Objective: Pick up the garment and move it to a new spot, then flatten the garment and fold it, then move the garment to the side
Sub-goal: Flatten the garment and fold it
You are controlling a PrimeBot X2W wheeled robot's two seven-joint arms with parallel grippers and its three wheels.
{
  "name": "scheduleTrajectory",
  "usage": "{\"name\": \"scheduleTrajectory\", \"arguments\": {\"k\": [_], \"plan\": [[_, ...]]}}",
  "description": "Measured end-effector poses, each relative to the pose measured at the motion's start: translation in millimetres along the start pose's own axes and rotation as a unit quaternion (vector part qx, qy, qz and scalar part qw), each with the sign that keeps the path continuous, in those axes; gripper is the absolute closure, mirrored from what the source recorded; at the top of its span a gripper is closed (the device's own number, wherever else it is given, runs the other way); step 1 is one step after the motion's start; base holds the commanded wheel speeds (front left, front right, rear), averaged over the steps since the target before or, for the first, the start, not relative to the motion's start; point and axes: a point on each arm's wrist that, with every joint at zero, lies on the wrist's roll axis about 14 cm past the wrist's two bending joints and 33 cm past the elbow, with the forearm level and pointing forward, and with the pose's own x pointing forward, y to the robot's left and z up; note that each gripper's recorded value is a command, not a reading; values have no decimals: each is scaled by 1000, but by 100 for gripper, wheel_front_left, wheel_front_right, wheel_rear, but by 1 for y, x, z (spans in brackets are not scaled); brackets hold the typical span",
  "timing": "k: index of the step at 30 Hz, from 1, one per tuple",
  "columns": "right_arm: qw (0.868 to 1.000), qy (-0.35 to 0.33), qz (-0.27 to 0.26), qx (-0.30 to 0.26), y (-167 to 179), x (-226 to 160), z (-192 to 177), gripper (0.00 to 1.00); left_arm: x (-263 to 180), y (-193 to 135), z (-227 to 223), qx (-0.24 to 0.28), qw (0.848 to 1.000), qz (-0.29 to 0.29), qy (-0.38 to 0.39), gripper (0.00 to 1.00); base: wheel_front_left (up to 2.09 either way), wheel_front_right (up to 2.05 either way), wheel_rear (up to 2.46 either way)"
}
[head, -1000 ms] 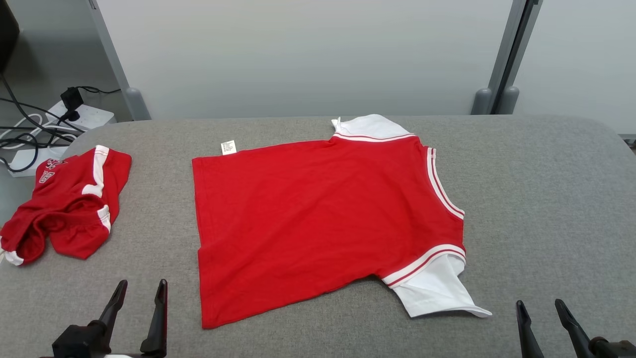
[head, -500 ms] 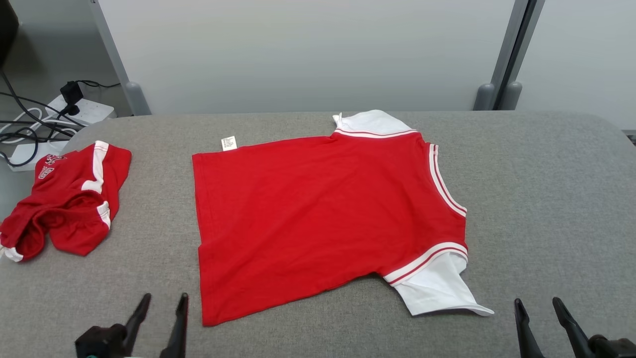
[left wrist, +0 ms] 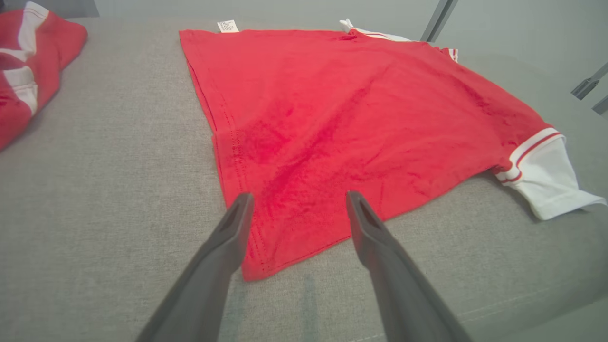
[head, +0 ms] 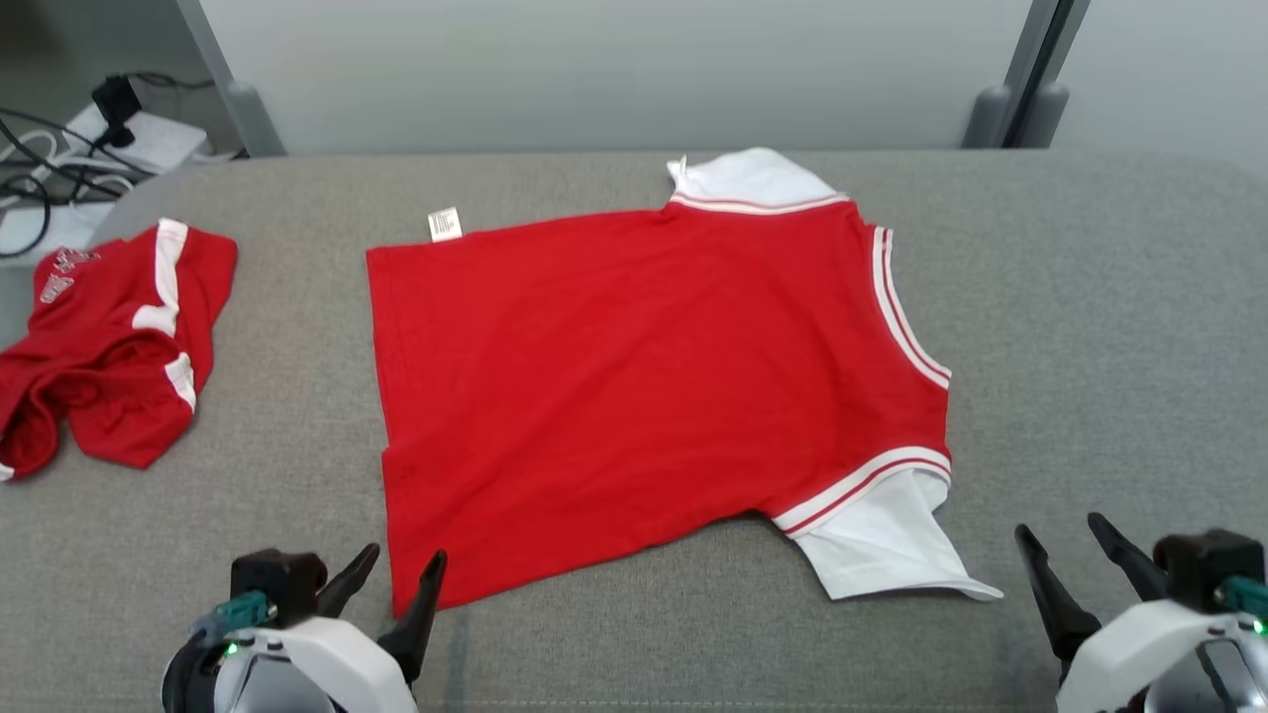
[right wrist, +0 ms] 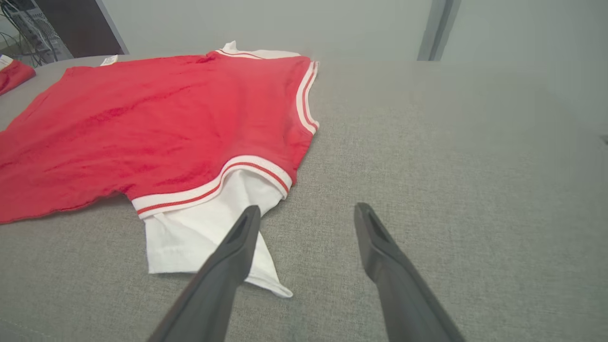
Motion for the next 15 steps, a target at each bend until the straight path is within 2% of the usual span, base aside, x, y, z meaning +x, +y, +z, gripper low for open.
{"name": "scheduleTrajectory", "arguments": {"k": [8,15], "plan": [[995,97,31,-9,8,31,-38,0,26,17,-29,-16,997,14,70,0,0,0,0],[988,146,58,-5,22,35,-65,1,30,24,-52,-30,993,21,114,0,0,0,0]]}}
